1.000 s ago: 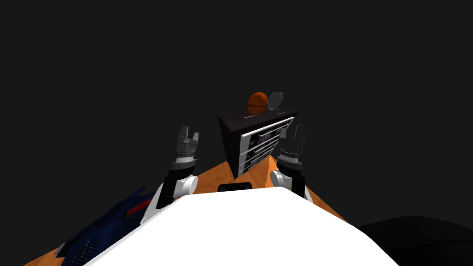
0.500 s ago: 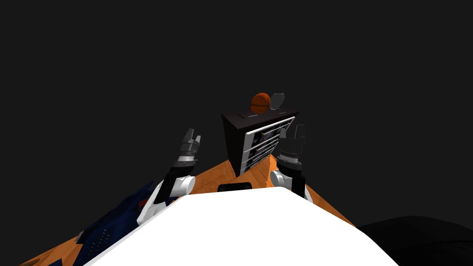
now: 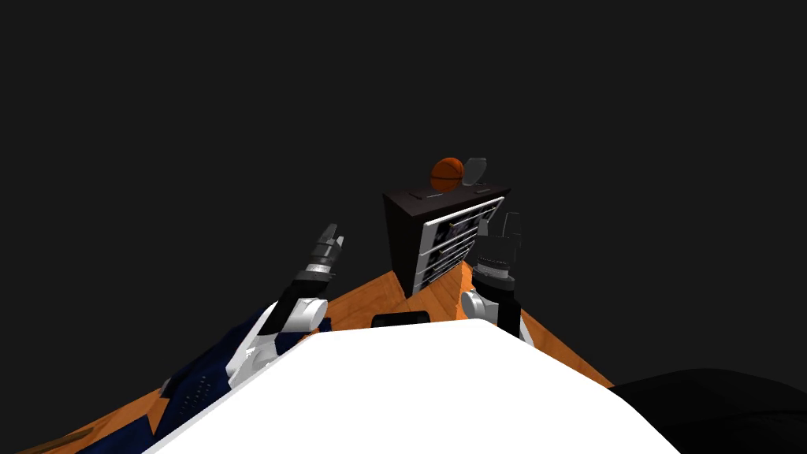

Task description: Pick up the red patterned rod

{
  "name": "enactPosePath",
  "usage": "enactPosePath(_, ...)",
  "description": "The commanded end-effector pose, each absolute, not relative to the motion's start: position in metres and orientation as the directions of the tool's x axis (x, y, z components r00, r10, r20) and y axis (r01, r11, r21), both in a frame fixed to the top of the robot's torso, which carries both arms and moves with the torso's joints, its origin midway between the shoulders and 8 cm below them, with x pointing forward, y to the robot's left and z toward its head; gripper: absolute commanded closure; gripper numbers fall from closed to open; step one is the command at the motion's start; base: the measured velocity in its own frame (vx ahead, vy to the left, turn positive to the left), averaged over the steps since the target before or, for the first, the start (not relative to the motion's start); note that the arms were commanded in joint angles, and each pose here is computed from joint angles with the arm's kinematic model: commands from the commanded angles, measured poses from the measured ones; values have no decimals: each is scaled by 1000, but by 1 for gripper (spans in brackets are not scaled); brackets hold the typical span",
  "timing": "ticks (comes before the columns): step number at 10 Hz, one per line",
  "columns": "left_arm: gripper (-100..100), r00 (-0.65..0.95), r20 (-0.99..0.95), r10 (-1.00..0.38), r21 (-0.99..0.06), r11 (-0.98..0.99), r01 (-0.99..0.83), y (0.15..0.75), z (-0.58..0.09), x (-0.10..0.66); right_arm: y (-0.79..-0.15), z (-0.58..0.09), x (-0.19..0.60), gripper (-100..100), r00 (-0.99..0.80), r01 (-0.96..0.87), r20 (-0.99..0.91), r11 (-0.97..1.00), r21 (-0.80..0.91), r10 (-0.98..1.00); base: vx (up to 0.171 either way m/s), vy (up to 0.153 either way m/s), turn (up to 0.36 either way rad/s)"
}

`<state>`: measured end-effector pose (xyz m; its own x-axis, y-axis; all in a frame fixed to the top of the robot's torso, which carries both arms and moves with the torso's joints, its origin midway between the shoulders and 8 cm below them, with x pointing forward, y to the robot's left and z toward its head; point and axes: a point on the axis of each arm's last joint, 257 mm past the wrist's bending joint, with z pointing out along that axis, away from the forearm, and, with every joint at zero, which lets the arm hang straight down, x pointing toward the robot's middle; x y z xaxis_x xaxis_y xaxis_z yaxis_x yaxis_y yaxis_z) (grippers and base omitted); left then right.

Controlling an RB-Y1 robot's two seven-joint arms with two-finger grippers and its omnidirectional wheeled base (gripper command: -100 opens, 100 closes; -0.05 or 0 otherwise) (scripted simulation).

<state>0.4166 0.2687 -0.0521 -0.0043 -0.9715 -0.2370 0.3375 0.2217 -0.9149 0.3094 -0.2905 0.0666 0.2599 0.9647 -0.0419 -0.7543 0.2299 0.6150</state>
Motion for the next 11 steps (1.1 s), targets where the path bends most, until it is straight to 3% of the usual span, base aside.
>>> enactPosePath(1, -100, -14, -254, -967, -928, 240, 284, 273, -67, 423, -290, 67, 309, 0, 260, -754, -42, 230, 615, 965, -73, 87, -18)
enactPosePath(11, -100, -89, -363, -927, -929, 368, -37, 330, -149, 450, -290, 67, 309, 0, 260, -754, -42, 230, 615, 965, -49, 54, -31)
